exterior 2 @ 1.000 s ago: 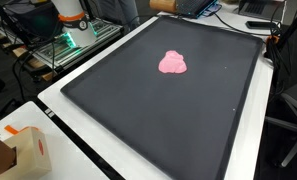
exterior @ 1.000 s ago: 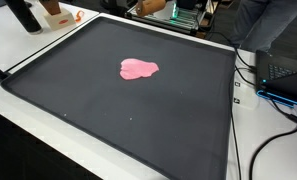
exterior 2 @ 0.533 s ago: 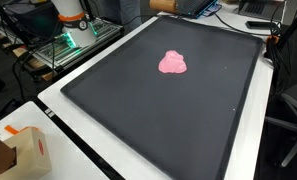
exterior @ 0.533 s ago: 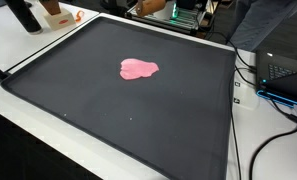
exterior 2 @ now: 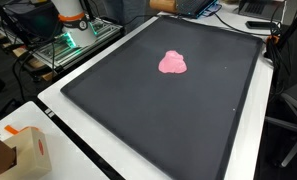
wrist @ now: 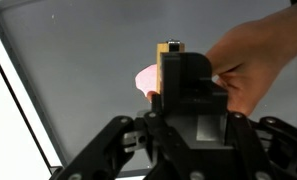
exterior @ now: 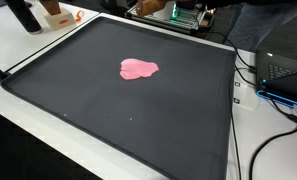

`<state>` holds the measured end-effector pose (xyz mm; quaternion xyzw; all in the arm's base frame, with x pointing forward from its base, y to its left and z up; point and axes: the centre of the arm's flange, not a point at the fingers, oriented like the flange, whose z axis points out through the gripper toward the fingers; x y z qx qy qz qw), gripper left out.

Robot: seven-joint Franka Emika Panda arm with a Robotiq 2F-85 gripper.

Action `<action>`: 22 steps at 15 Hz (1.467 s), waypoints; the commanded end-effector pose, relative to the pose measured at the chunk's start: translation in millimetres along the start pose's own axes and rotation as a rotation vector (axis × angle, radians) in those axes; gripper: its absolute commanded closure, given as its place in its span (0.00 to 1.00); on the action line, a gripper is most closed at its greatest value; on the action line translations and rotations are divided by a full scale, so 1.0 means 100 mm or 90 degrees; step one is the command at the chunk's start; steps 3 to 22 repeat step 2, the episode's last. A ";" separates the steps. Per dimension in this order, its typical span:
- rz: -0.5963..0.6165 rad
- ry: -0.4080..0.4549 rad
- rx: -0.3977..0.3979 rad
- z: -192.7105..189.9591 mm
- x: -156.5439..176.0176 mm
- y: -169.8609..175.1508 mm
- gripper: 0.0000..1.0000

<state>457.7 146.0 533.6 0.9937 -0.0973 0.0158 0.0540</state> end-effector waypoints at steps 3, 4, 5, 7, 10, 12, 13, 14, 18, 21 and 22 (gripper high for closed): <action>0.000 0.000 0.000 0.00 0.00 0.00 0.52; 0.000 0.000 0.000 0.00 0.00 0.00 0.52; 0.000 0.000 0.000 0.00 0.00 0.00 0.52; 0.000 0.000 0.000 0.00 0.00 0.00 0.52; 0.000 0.000 0.000 0.00 0.00 0.00 0.52; 0.000 0.000 0.000 0.00 0.00 0.00 0.52; 0.000 0.000 0.000 0.00 0.00 0.00 0.52; 0.000 0.000 0.000 0.00 0.00 0.00 0.52; 0.000 0.000 0.000 0.00 0.00 0.00 0.52; 0.000 0.000 0.000 0.00 0.00 0.00 0.52; 0.000 0.000 0.000 0.00 0.00 0.00 0.52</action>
